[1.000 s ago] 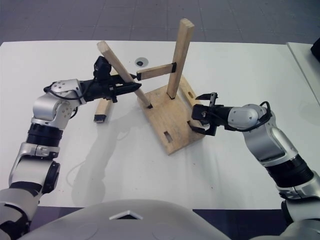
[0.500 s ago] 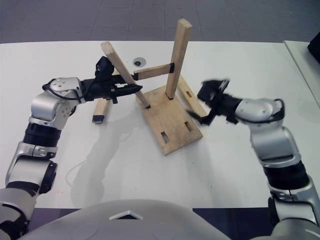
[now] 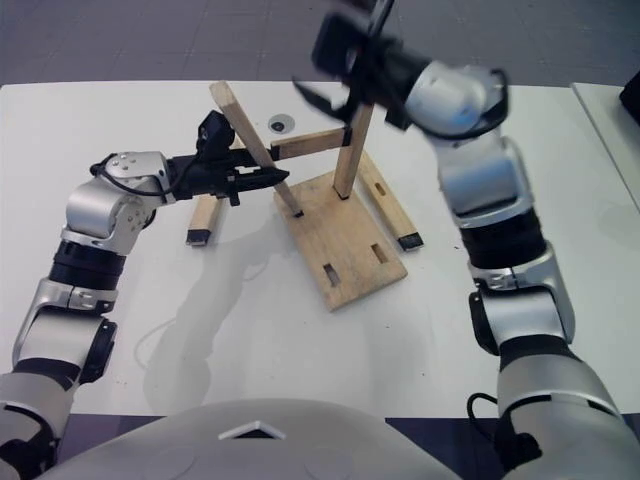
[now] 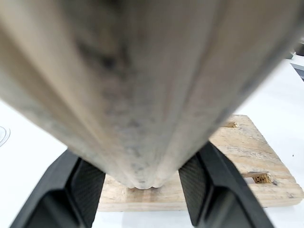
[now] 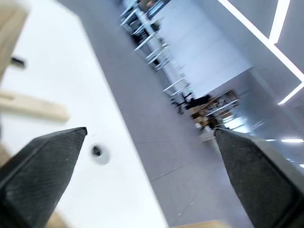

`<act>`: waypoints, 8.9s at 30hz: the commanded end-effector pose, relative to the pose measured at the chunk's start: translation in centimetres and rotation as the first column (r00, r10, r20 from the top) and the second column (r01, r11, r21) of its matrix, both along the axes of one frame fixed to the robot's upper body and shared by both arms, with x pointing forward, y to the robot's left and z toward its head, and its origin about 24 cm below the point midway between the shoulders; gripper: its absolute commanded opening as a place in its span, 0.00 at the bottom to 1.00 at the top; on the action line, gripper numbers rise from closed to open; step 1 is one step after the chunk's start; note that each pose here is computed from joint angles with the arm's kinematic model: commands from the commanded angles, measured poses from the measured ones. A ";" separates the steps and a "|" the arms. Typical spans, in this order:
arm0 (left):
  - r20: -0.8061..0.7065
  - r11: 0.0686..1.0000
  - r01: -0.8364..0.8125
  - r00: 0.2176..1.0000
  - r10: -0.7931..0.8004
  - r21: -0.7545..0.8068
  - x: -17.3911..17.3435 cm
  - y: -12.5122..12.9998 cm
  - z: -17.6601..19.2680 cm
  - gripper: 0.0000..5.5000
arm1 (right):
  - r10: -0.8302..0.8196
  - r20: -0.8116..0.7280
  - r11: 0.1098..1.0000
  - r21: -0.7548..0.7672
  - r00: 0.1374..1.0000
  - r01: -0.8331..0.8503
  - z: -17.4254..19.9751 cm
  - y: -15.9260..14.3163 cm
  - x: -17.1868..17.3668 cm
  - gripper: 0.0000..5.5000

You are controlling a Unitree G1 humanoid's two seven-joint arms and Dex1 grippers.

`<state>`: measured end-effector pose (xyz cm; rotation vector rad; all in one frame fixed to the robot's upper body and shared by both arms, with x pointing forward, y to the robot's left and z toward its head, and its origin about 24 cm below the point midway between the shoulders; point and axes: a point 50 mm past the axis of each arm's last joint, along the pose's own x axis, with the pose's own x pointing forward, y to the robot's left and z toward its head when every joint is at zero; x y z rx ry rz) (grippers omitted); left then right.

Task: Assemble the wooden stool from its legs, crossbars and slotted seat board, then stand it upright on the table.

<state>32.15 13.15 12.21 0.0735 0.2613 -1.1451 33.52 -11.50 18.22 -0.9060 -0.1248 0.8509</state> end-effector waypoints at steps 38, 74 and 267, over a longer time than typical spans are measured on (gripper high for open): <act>-0.379 0.891 -0.037 0.896 0.230 0.453 -3.2 4.2 -10.1 0.37 | -0.086 0.402 0.970 0.244 0.911 -0.017 7.2 -0.2 -0.4 0.44; -0.345 0.910 0.001 0.925 0.157 0.414 -3.9 4.1 -9.4 0.37 | 0.138 0.001 0.967 0.215 0.990 -0.135 -2.7 0.7 -1.7 0.00; 0.750 0.965 -0.036 0.622 0.226 -0.261 -7.2 0.1 9.7 0.23 | 0.619 -0.332 0.212 0.943 0.712 0.255 10.5 0.6 -8.5 0.28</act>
